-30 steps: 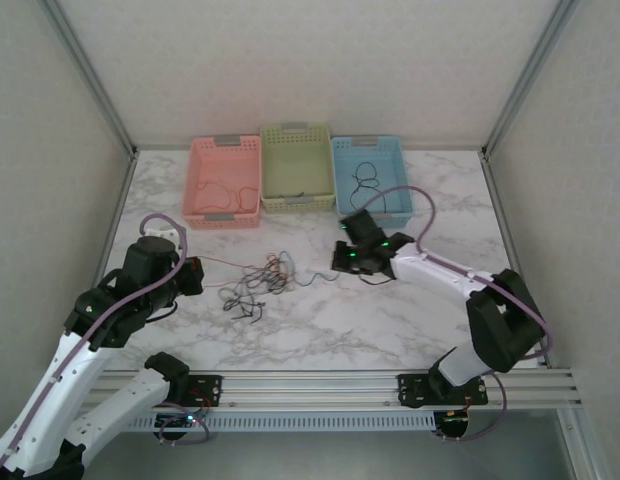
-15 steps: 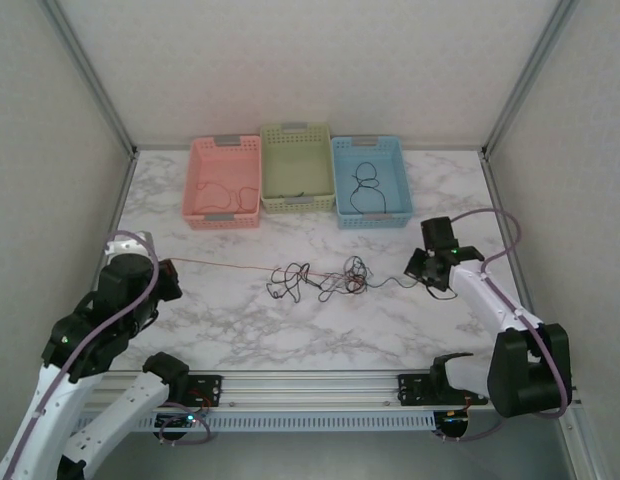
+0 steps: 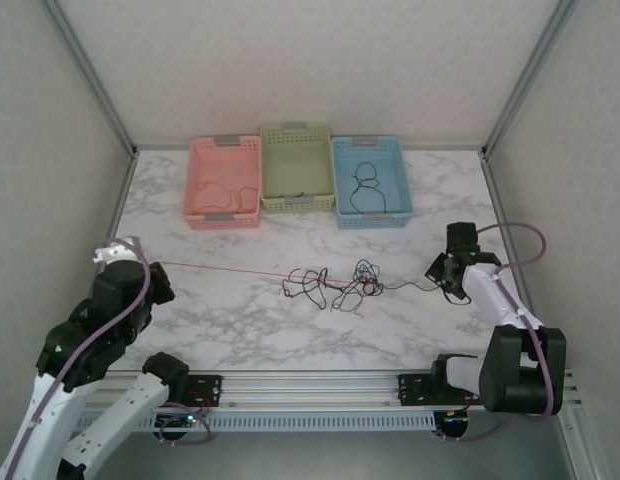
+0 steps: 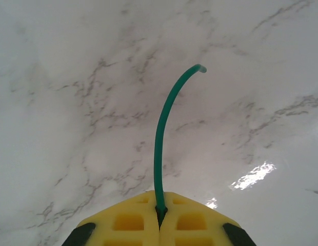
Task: Untangle the cables
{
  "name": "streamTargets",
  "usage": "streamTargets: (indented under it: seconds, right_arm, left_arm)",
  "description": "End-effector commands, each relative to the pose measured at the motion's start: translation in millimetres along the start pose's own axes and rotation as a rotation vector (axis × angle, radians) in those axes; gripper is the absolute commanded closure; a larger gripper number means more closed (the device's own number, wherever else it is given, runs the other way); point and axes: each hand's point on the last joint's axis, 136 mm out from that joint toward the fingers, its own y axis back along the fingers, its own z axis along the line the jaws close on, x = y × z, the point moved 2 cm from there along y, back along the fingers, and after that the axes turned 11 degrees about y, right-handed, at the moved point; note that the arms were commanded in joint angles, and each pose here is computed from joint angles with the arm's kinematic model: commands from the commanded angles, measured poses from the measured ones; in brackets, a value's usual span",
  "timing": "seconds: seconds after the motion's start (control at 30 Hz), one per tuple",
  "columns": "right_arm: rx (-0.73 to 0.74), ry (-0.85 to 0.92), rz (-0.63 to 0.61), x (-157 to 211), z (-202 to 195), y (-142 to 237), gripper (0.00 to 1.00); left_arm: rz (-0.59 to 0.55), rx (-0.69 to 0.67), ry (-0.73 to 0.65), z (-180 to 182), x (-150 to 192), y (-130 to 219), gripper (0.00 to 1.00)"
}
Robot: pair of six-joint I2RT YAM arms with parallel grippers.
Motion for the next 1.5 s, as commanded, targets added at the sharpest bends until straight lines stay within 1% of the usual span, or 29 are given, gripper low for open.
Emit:
streamTargets:
  seconds: [0.0, 0.1, 0.2, 0.33, 0.53, 0.67, 0.77, 0.9, 1.07, 1.17, 1.33, 1.4, 1.47]
  right_arm:
    - [0.069, -0.019, -0.036, -4.2, -16.5, -2.0, 1.0]
    - [0.082, -0.028, -0.025, -2.9, -19.9, -5.1, 1.0]
    - [0.102, -0.032, -0.024, -2.9, -23.6, -6.6, 1.0]
    - [0.125, -0.034, -0.03, -2.6, -27.3, -6.3, 1.0]
    - [0.147, -0.039, -0.039, -3.3, -31.5, -5.4, 1.0]
    - [0.153, -0.04, -0.039, -3.4, -32.5, -5.2, 1.0]
    - [0.156, -0.038, -0.038, -2.9, -32.7, -5.5, 1.0]
    - [0.163, -0.04, -0.037, -3.2, -34.1, -5.8, 1.0]
    - [0.175, -0.051, -0.029, -3.0, -37.7, -8.1, 1.0]
    - [0.184, -0.057, -0.027, -2.9, -39.6, -8.8, 1.0]
    - [0.191, -0.065, -0.034, -3.8, -42.0, -7.9, 1.0]
    - [0.193, -0.065, -0.035, -3.6, -42.6, -7.8, 1.0]
    - [0.194, -0.066, -0.035, -3.6, -43.0, -7.8, 1.0]
  left_arm:
    - [-0.127, -0.067, 0.047, 15.7, -25.8, 17.9, 1.0]
    - [-0.145, -0.064, 0.023, 8.0, -44.4, 31.4, 1.0]
    - [-0.216, -0.069, -0.018, 1.4, -76.0, 54.3, 1.0]
    - [-0.323, -0.125, -0.062, -3.3, -119.4, 83.0, 1.0]
    - [-0.419, -0.115, -0.067, -18.7, -165.0, 116.2, 1.0]
    - [-0.445, -0.118, -0.065, -26.2, -181.9, 126.3, 1.0]
    - [-0.423, -0.059, -0.057, -39.3, -184.2, 125.4, 1.0]
    - [-0.423, -0.076, -0.071, -46.6, -191.4, 122.5, 1.0]
    - [-0.466, -0.086, -0.071, -54.1, -210.8, 132.7, 1.0]
    - [-0.471, -0.08, -0.082, -66.8, -223.2, 133.6, 1.0]
    - [-0.525, -0.075, -0.066, -87.4, -252.0, 140.4, 1.0]
    - [-0.535, -0.065, -0.058, -93.2, -257.9, 141.2, 1.0]
    - [-0.522, -0.033, -0.06, -102.3, -258.0, 136.3, 1.0]
